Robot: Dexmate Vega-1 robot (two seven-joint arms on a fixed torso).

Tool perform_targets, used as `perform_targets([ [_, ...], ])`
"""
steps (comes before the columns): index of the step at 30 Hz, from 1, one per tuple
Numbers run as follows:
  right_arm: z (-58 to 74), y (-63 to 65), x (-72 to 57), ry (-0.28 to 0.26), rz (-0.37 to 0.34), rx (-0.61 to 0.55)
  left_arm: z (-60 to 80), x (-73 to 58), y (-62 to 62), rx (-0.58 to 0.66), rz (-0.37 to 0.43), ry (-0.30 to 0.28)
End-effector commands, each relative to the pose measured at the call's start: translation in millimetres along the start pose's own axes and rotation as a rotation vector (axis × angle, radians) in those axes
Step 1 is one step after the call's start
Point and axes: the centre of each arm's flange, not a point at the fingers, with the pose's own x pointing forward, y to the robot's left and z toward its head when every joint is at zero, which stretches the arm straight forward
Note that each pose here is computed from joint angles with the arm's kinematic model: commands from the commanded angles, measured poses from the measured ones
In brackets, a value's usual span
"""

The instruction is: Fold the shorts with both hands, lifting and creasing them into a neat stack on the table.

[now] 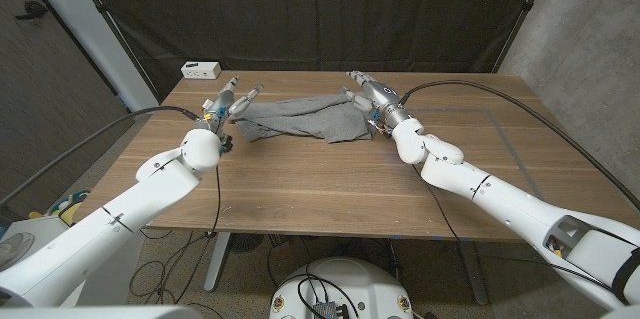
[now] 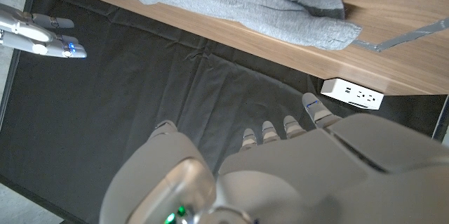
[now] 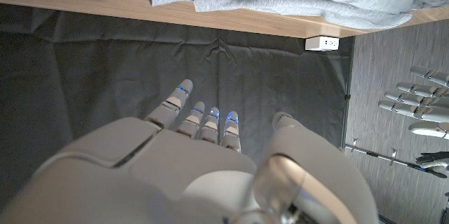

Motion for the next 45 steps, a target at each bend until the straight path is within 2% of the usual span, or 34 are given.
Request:
perform_targets([
  [1,6.0,10.8,-4.9,-0.029,0.032,0.005,-1.7,-3.8,-0.9,0.109,-0.039,0.055],
  [4,7.8,14.4,-5.8,-0.037,0.035,-0.001,-0.9,-3.1,-0.4,0.144,-0.04,0.071],
  [10,8.7,25.2,-4.6,-0.033,0.087,-0.008,-0.8,-2.2,-0.9,0.208,-0.035,0.102],
  [11,8.9,26.5,-5.1,-0.035,0.077,-0.007,-0.9,-2.2,-0.9,0.215,-0.032,0.107],
  [22,10.4,32.3,-3.8,-0.041,0.104,-0.026,1.2,2.5,-3.8,0.305,-0.036,0.162],
  [29,10.5,37.4,-6.9,-0.048,0.106,-0.045,3.1,4.8,-5.4,0.35,-0.029,0.177],
  [31,9.3,39.0,-8.1,-0.068,0.103,-0.047,3.7,5.5,-6.1,0.359,-0.025,0.178],
  [33,9.5,40.7,-8.2,-0.053,0.13,-0.052,4.6,6.0,-6.9,0.375,-0.018,0.18],
  [35,8.0,43.6,-9.9,-0.065,0.125,-0.054,4.9,6.6,-7.7,0.382,-0.02,0.182],
  [39,7.4,47.1,-9.8,-0.042,0.154,-0.061,5.4,7.9,-9.1,0.401,-0.019,0.188],
  [45,7.6,52.1,-10.0,-0.042,0.173,-0.063,7.8,9.3,-10.5,0.437,-0.004,0.191],
])
